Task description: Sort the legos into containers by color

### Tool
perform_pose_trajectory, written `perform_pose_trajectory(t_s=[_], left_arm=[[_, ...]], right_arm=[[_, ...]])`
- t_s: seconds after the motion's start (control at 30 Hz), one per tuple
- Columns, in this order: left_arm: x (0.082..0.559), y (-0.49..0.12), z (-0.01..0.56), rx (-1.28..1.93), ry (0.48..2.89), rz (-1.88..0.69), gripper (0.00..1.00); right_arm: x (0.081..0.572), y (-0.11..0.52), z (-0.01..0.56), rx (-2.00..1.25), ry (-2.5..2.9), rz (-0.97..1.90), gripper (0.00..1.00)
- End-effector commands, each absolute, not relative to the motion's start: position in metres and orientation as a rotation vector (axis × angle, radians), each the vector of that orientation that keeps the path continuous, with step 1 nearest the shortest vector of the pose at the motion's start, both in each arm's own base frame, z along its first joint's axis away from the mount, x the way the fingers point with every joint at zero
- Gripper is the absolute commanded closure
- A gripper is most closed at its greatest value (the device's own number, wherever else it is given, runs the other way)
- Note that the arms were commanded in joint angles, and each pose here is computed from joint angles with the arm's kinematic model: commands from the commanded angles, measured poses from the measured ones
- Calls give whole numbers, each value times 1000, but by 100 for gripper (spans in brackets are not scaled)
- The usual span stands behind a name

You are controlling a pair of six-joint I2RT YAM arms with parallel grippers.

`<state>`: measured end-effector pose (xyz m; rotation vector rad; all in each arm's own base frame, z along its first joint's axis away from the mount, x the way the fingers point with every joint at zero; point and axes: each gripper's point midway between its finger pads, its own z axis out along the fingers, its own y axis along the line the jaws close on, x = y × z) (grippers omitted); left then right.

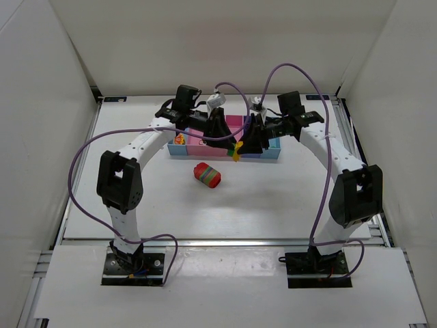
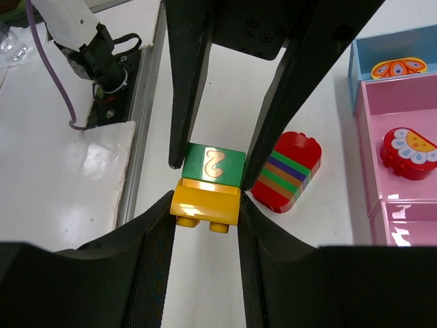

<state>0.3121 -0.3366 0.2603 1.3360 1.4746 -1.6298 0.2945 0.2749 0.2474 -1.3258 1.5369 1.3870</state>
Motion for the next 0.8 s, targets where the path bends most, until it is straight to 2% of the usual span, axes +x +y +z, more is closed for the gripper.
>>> perform_pose_trajectory(t_s=[0.0, 0.13, 0.2, 0.37, 0.5, 0.63, 0.77], left_arm=[[310, -339, 274, 1356, 1438, -1608, 54], [308, -338, 272, 1356, 1444, -1620, 50], [307, -338, 270, 1356, 1446, -1618, 38], [308, -338, 269, 1357, 1448, -1612, 30], [308, -338, 268, 1355, 1456, -1610, 34], [309, -338, 267, 1354, 1462, -1602, 43], [311, -339, 264, 1350, 1476, -1598, 45]], right_arm=[[303, 278, 263, -1338, 1481, 1354, 92], [303, 276, 262, -1333, 1489, 1349, 92], [305, 272, 262, -1326, 1496, 1337, 92], [309, 268, 262, -1315, 1505, 1320, 92], [309, 267, 263, -1315, 1500, 1315, 92], [308, 267, 262, -1315, 1503, 1317, 92], [308, 268, 263, -1311, 1502, 1320, 92]])
